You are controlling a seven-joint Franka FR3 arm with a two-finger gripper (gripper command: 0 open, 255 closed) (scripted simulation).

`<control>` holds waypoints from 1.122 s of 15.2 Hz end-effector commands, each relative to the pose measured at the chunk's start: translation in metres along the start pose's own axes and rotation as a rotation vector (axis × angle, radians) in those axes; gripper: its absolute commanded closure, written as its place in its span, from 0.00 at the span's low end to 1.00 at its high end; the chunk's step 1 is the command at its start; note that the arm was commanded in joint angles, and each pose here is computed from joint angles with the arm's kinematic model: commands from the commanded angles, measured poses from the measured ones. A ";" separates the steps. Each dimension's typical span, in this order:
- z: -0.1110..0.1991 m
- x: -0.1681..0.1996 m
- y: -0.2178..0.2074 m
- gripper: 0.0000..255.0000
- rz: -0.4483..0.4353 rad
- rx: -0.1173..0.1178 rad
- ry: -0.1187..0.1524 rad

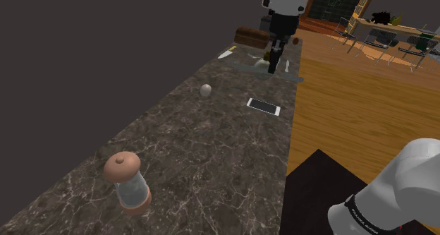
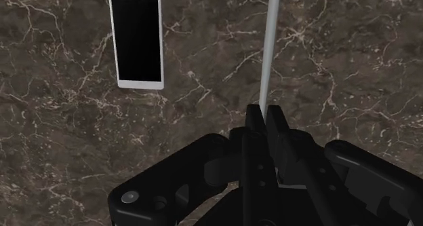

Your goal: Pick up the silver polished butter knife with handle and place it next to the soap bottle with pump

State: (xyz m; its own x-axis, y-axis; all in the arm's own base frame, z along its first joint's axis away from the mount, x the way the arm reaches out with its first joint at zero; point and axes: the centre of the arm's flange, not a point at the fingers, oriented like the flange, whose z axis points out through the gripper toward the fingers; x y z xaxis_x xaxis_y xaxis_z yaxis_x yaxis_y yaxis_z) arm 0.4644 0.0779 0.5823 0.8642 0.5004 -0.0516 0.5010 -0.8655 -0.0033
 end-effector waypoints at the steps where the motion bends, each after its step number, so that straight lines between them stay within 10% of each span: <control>1: -0.001 -0.009 0.027 1.00 -0.001 0.000 0.000; 17: 0.001 -0.067 0.230 1.00 -0.001 0.000 0.000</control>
State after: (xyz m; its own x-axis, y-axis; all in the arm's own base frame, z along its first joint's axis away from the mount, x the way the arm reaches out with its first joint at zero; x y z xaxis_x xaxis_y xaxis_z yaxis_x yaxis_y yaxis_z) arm 0.5189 -0.1404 0.5829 0.8644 0.5002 -0.0516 0.5007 -0.8656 -0.0034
